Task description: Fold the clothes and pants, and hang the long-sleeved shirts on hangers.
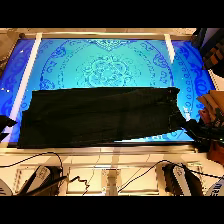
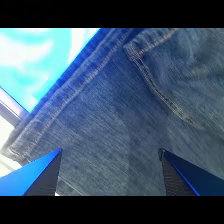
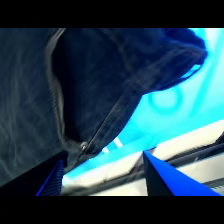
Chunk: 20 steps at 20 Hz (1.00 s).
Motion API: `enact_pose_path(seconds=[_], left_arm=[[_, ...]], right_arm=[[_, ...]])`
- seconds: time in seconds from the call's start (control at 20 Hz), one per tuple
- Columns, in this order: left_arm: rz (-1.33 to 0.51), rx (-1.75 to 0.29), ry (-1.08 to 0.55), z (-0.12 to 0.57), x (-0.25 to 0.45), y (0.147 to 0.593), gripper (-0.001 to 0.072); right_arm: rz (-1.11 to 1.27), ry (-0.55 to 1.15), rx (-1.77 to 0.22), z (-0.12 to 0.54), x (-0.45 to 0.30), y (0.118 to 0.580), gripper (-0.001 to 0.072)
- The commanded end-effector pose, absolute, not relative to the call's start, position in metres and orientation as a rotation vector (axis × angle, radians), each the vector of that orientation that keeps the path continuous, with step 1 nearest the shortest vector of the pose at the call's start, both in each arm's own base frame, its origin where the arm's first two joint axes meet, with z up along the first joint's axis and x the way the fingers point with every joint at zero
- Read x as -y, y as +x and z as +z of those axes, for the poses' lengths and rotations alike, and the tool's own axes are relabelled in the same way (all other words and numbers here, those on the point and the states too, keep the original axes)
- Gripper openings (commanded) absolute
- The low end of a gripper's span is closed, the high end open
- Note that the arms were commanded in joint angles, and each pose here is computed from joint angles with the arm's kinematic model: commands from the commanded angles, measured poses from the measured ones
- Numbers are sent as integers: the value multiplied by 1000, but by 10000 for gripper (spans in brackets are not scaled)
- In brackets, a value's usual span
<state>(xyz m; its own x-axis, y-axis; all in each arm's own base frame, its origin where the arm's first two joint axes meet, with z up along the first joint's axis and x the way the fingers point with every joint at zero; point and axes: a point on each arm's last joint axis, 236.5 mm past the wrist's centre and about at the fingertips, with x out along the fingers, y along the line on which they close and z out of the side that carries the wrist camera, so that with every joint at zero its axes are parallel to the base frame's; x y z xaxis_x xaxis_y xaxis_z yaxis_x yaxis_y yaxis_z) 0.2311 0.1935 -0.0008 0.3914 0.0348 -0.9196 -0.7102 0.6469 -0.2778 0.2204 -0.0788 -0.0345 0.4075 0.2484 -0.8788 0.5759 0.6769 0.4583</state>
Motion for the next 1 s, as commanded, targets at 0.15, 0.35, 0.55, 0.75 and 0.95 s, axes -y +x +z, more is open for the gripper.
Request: enact_pose_path(seconds=[0.15,0.35,0.55,0.75,0.95], left_arm=[[567,-1050,-751,-10,-206,234,697],[561,-1098,-793,-19,-199,230,697],[594,-1111,-813,-21,-200,224,697],[690,-1237,-746,-32,-210,189,697],[729,-1324,-727,-49,-208,165,684]], right_arm=[[-558,1094,-1045,-56,109,225,688],[-551,1238,-1053,-92,92,234,686],[-471,1146,-992,-97,93,264,598],[-481,1092,-954,-98,98,274,52],[-426,1035,-986,-98,90,274,40]])
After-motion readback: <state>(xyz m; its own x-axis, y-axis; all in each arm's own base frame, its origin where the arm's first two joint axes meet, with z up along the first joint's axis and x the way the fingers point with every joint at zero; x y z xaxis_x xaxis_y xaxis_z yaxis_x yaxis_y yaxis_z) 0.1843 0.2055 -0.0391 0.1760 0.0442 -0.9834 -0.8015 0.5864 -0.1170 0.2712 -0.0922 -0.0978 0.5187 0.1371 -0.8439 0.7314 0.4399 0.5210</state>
